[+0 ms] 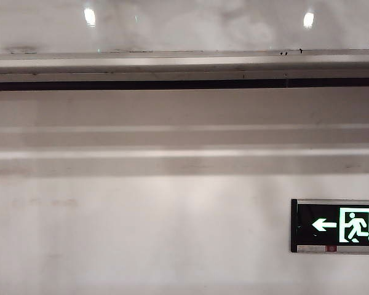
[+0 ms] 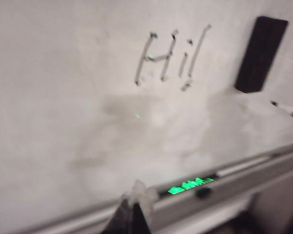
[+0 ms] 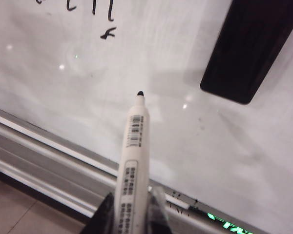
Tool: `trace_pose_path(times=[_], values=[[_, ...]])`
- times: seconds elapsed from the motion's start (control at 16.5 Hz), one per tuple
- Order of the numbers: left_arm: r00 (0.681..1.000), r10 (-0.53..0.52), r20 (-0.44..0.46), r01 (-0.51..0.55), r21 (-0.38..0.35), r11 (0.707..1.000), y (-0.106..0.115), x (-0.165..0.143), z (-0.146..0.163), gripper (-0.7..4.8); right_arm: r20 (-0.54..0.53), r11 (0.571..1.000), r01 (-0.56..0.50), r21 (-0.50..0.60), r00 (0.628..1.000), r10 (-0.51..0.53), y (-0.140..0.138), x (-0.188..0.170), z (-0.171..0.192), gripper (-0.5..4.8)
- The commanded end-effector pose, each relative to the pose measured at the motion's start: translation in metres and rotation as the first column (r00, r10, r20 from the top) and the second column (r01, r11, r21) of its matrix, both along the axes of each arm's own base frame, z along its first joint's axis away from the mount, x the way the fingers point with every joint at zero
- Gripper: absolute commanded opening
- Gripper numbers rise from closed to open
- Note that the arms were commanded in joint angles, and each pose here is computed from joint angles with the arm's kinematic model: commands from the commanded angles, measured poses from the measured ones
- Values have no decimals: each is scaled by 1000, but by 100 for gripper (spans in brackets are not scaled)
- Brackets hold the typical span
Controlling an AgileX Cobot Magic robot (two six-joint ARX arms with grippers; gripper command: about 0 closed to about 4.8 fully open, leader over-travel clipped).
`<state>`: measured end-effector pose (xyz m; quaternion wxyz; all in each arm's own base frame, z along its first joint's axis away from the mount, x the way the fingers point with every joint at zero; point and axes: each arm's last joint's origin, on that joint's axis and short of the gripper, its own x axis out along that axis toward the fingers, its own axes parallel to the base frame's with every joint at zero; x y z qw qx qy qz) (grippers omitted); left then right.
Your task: Take a marker from the whiteboard tray, write "Hi!" on the whiteboard, and then put the marker back vertically into the whiteboard tray.
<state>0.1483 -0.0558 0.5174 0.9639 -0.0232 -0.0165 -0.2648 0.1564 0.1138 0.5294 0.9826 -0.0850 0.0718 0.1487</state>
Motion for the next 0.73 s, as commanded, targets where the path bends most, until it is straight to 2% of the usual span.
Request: trace_pose_path(times=[0.06, 0.18, 0.3, 0.55, 0.73], values=[[985, -39, 167, 30, 58, 998, -17, -11, 13, -5, -30, 1000, -2, -14, 1000, 2, 2, 2, -9, -2], [967, -89, 239, 72, 80, 994, -30, -17, 18, -5, -69, 1000, 7, 4, 998, -7, 4, 4, -22, -2], [963, -121, 241, 106, 75, 991, -40, -21, 18, -5, -81, 998, 55, 20, 995, -53, 1, 3, -37, -2], [964, -116, 240, 101, 72, 992, -42, -21, 18, -5, -66, 990, 127, 54, 990, -123, -10, -2, -83, -2], [960, -116, 256, 103, 62, 993, -42, -22, 20, -5, -69, 971, 193, 141, 980, -185, -16, 8, -135, -2]])
